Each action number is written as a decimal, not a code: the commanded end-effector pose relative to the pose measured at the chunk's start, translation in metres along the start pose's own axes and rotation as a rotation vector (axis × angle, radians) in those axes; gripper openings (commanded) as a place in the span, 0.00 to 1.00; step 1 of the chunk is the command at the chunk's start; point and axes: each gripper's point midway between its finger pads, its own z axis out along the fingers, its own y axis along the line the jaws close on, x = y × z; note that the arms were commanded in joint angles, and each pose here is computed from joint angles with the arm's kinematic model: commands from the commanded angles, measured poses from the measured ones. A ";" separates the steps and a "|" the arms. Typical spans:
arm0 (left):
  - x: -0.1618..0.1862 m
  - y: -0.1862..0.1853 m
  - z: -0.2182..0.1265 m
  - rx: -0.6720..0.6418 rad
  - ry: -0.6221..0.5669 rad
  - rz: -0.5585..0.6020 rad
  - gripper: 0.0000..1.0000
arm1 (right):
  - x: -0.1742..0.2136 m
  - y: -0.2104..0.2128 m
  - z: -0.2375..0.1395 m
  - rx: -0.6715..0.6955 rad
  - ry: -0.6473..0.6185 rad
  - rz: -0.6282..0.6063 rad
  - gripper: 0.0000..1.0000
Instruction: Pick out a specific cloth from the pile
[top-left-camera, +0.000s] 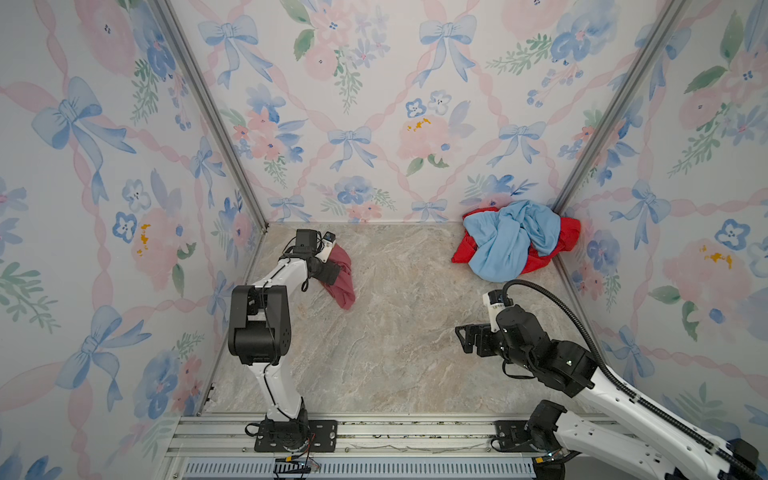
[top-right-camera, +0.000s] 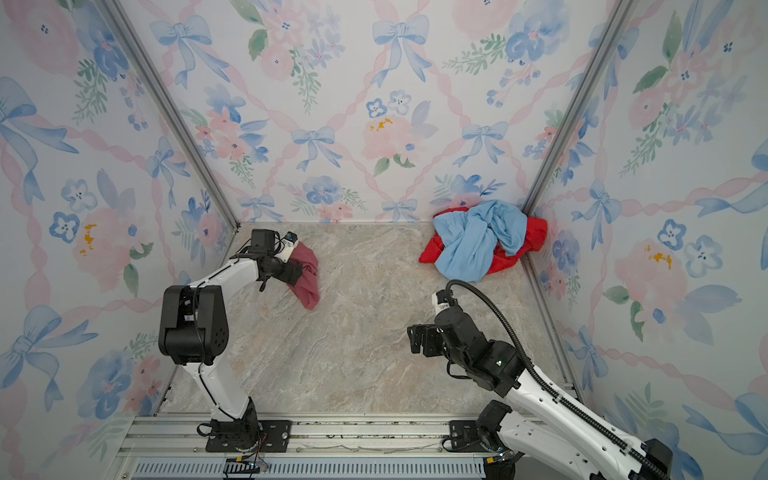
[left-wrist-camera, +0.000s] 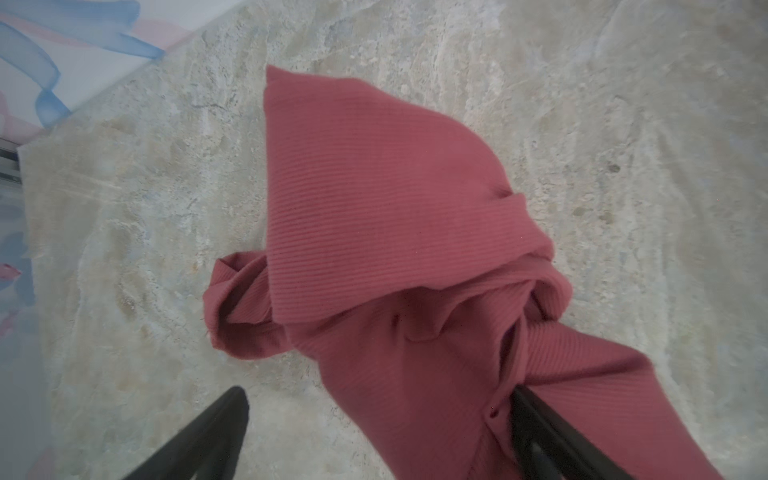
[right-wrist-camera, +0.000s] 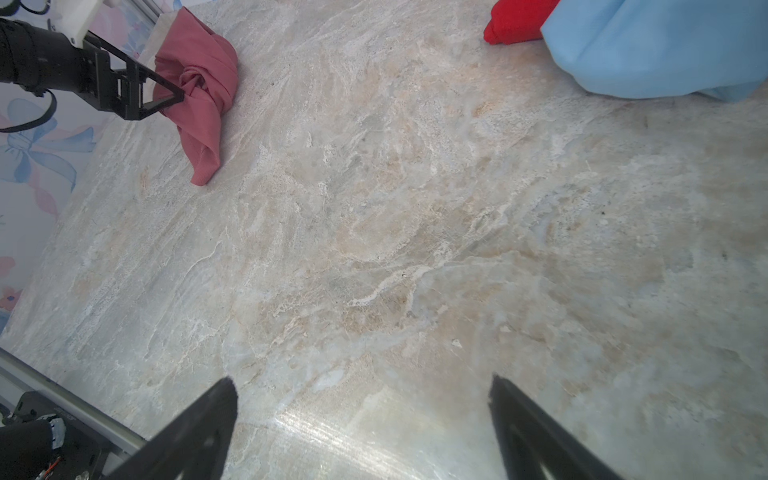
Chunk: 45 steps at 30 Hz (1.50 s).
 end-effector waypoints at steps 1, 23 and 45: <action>-0.005 -0.007 0.021 0.054 -0.014 -0.032 0.98 | -0.006 0.008 -0.005 -0.025 -0.016 0.006 0.97; 0.038 -0.070 0.085 0.283 0.249 -0.118 0.01 | -0.008 -0.011 -0.036 0.023 -0.056 0.004 0.97; -0.074 0.051 -0.078 -0.251 -0.512 -0.405 0.00 | -0.009 -0.001 -0.029 -0.011 -0.055 0.015 0.97</action>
